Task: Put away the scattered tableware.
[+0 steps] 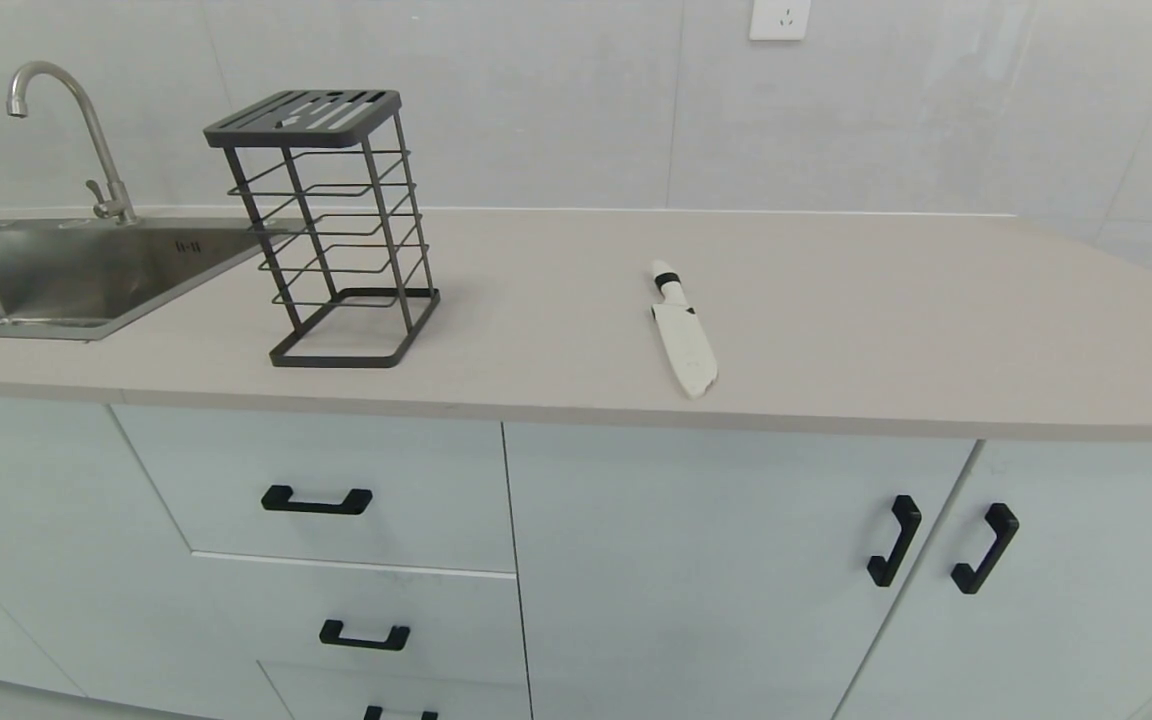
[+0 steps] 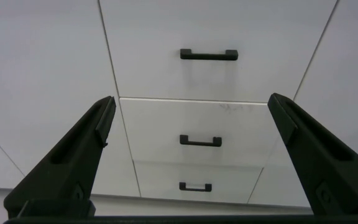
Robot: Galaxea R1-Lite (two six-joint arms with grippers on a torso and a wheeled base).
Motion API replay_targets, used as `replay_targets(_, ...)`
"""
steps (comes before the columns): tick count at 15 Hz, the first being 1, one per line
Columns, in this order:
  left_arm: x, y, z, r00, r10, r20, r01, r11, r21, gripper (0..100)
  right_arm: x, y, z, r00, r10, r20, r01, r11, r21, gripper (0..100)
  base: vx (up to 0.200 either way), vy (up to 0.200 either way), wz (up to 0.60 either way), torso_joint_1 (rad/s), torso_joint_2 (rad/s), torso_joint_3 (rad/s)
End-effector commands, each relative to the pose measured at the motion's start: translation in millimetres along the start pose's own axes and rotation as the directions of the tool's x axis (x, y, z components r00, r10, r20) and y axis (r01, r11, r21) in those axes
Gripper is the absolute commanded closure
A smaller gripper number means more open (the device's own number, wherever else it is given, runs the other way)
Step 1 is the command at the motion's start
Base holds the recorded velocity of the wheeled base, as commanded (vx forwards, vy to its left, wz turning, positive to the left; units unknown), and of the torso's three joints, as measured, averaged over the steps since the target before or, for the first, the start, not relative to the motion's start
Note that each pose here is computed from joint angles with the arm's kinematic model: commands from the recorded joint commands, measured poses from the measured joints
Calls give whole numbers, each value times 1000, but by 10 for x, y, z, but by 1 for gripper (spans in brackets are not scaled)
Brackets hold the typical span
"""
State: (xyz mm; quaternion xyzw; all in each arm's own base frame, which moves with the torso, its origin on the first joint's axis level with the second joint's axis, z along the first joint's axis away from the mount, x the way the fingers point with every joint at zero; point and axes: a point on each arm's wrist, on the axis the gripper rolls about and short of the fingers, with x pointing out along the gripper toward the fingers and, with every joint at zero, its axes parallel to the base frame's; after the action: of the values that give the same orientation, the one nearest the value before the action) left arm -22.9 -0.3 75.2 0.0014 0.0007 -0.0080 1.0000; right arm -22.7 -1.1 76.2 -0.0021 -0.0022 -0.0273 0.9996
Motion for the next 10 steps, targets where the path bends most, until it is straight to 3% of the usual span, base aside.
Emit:
replay_targets(1,1,0,0,1000,1,-2,-1,1000,0,0,1,0,0,1000,-1,-1,1,1000,-2,100,0,0,0,0,0,0)
replay_targets(10,1,0,0,1000,1,-2,-1,1000,0,0,1,-1,0,1000,-4,-1,4,1000,0,100,0,0,0,0,0,0)
